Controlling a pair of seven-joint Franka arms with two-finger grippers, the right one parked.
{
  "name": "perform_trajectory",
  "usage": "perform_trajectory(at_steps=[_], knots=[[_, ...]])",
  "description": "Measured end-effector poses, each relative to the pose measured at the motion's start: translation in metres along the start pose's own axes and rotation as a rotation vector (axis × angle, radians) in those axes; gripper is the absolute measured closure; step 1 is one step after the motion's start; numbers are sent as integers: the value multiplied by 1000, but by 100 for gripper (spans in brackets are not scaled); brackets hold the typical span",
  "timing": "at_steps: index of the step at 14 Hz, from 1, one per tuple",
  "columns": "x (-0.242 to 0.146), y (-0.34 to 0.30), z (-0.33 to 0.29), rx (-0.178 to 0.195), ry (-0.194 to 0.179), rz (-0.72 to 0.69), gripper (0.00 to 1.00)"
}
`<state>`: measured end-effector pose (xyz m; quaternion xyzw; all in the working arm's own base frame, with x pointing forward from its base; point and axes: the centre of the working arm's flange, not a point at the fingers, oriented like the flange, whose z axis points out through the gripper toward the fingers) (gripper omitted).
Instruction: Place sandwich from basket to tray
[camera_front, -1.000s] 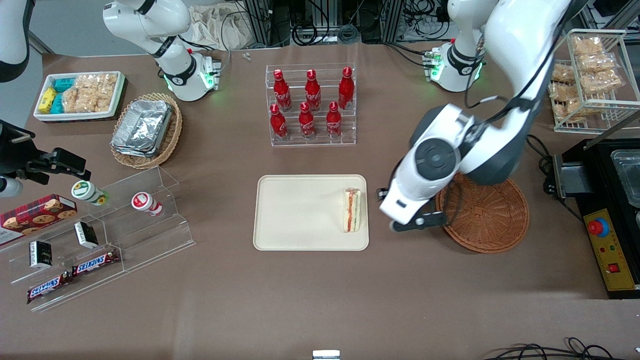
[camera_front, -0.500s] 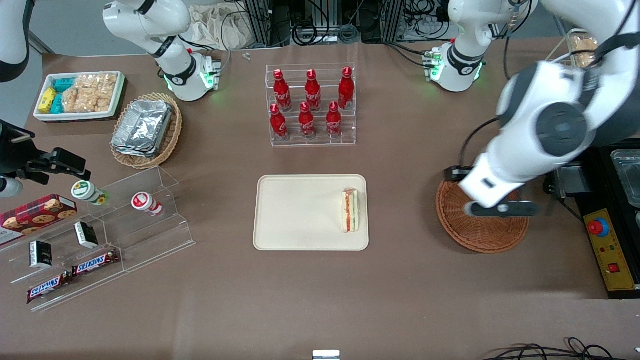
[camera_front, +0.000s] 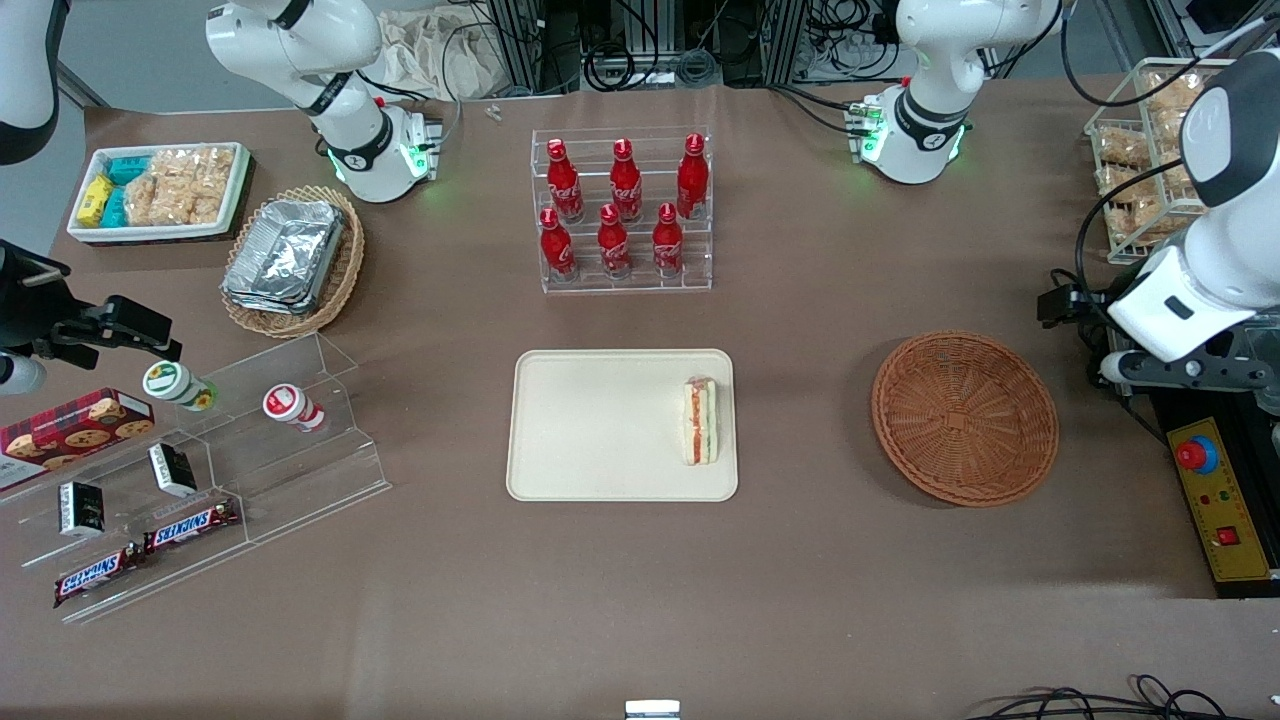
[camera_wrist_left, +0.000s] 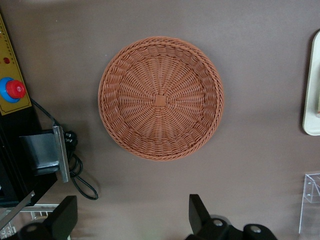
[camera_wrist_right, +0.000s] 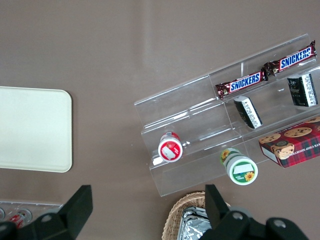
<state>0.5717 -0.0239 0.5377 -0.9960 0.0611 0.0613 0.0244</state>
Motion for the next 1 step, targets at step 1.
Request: perform_trajectory(at_steps=[1], knots=[[0, 0, -1, 0, 5, 4, 0]])
